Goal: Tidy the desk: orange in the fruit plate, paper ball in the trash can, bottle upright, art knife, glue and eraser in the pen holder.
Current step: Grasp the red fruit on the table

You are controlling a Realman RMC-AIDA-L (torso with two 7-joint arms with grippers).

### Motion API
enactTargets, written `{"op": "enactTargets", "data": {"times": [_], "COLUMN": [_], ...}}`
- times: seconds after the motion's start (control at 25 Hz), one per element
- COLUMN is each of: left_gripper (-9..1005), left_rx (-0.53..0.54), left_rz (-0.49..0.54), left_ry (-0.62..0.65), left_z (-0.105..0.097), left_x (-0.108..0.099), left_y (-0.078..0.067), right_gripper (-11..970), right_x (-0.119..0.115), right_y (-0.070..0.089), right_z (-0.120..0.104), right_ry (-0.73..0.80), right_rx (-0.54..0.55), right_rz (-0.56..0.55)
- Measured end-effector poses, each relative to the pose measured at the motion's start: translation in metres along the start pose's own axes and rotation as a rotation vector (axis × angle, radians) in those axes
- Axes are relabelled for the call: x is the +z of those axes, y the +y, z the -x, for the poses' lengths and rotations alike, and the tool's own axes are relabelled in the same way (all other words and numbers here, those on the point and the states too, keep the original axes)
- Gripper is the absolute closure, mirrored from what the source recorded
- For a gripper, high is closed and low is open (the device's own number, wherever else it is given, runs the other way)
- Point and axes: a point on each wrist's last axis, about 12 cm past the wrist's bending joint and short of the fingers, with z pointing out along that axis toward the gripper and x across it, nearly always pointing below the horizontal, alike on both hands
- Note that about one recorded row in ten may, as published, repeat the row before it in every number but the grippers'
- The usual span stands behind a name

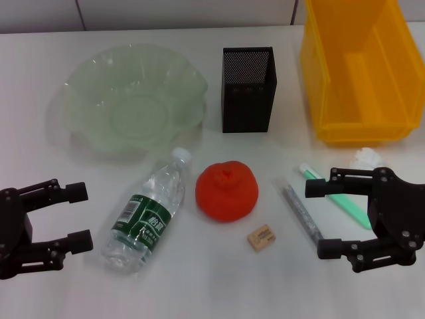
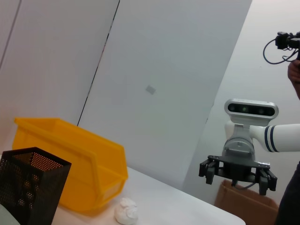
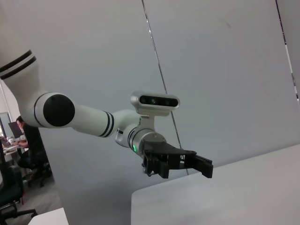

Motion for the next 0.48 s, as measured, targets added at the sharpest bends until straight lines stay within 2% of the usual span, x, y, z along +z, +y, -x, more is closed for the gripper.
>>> {"op": "enactTargets", "data": {"times": [0.32,0.48], "left_gripper": [156,161], "left_rx": [0.052,0.126], "left_rz": [0.010,0.013], "left_ry": [-0.014,-0.001], "left_z": [-0.001,-0.002], "left_x": [0.004,0.013], "left_y": [-0.002,-0.004], "right_gripper": [152,163], "right_x": [0.003,0.003], "right_y": [-0.004,-0.006], "right_z": [-0.002,-0.004], "right_ry": [0.006,0.008], "right_rx": [0.006,0.012], "right_rz": [-0.037,-0.056]}}
